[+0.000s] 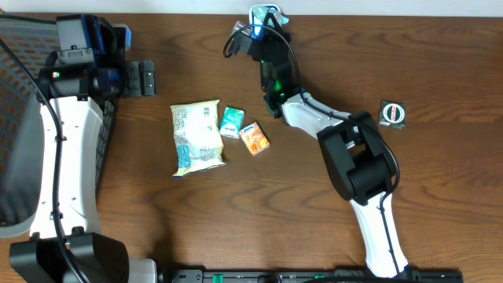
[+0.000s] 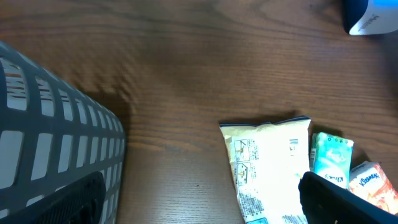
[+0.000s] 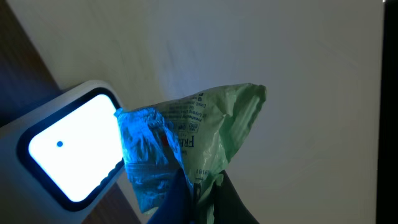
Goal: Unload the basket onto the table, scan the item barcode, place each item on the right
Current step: 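Hold the pouch up to the scanner and present its barcode, then carry the pouch right and lower it below the Zam-Buk box, then reach the right gripper to the orange Kleenex pack and grasp it, then lift the orange pack and carry it toward the scanner, then hold the orange pack up to the scanner window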
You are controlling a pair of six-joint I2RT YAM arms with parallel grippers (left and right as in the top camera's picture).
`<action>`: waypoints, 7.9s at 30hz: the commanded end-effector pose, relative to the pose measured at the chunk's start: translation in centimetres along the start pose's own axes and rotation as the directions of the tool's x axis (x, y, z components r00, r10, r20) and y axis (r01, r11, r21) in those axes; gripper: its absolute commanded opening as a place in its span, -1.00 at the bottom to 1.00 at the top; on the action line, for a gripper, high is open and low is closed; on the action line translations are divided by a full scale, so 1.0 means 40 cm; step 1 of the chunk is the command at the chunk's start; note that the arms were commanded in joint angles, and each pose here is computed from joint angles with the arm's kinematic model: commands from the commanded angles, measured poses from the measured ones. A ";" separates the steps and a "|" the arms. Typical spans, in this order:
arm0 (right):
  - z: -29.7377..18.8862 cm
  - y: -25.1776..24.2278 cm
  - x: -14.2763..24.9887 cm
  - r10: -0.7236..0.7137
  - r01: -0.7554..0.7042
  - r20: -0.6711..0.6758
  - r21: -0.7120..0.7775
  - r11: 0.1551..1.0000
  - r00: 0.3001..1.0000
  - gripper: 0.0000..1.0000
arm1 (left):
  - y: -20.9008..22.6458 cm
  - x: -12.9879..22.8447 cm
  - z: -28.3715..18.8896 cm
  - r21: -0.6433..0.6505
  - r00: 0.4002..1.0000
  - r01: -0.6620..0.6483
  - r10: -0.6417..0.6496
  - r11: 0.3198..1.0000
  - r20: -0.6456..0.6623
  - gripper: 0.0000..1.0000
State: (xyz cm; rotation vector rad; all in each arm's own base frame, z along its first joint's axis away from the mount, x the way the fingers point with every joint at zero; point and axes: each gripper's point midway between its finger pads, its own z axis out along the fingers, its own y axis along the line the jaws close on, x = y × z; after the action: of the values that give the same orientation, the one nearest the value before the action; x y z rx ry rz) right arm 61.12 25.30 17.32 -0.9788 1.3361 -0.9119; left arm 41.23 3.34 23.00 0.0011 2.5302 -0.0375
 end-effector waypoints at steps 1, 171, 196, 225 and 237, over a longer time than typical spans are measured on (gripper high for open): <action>-0.015 -0.040 -0.043 0.025 -0.026 0.019 0.039 0.999 0.999 -0.98 | 0.001 -0.008 -0.006 -0.005 1.000 -0.015 0.015 1.000 0.007 0.96; -0.550 -0.214 0.163 0.281 -0.360 -0.960 -0.266 -0.894 0.011 -0.99 | 0.001 -0.008 -0.006 -0.005 1.000 -0.015 0.015 1.000 0.007 0.96; -0.448 0.025 0.255 0.191 -0.992 -0.976 -0.091 0.081 0.106 -0.98 | 0.001 -0.008 -0.006 -0.005 1.000 -0.015 0.015 1.000 0.007 0.95; 0.049 0.005 0.118 0.074 -0.169 -0.462 -0.166 0.972 0.884 -0.98 | 0.001 -0.008 -0.006 -0.005 1.000 -0.015 0.015 1.000 0.007 0.95; 0.056 0.028 0.120 0.070 -0.150 -0.470 -0.136 0.979 0.880 -0.98 | 0.001 -0.008 -0.006 -0.005 1.000 -0.015 0.015 1.000 0.007 0.96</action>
State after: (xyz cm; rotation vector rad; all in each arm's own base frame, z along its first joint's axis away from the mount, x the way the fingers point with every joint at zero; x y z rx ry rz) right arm 63.69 21.28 13.31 -0.8432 1.8992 -0.9573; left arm 41.23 3.34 23.00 0.0011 2.5302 -0.0375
